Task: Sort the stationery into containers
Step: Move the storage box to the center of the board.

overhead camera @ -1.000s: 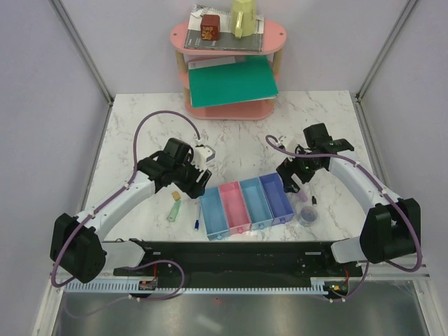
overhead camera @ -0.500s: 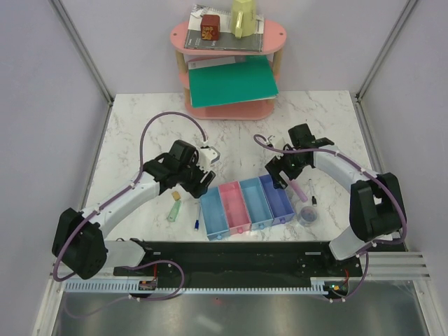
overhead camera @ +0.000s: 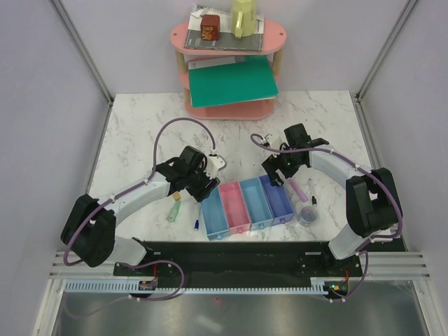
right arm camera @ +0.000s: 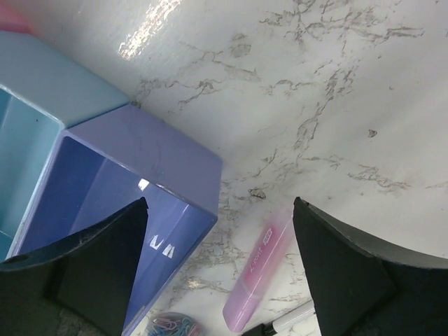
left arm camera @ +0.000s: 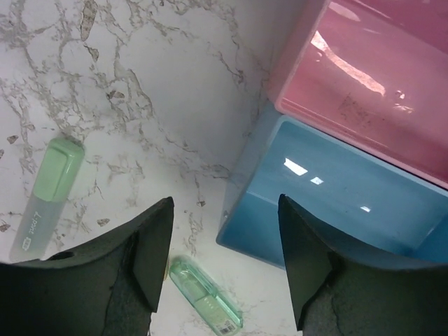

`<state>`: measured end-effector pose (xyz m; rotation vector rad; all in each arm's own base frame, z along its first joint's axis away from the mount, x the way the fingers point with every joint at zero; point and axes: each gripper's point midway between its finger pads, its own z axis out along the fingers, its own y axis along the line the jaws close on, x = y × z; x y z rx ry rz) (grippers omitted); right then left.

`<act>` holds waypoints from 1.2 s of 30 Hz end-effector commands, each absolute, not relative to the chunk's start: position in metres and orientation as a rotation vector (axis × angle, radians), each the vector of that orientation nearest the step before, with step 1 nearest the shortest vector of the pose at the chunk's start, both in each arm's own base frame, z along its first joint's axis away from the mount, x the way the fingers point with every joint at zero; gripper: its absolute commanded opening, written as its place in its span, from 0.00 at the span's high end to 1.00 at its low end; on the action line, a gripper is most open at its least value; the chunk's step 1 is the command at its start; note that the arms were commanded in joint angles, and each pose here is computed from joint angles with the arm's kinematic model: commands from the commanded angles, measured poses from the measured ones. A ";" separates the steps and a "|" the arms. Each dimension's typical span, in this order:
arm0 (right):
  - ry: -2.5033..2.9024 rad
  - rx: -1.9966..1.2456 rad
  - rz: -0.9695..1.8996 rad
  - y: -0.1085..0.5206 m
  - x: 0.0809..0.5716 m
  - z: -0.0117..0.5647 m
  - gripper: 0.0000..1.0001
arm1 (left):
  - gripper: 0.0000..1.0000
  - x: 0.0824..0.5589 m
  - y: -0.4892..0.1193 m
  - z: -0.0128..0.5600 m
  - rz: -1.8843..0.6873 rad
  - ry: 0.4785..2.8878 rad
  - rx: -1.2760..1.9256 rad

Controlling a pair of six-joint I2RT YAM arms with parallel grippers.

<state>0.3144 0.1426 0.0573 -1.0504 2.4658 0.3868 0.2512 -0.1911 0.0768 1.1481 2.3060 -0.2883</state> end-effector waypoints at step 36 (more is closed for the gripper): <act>2.255 -0.915 0.150 0.171 0.438 0.085 0.55 | 0.66 0.413 -0.224 0.097 0.189 1.879 1.198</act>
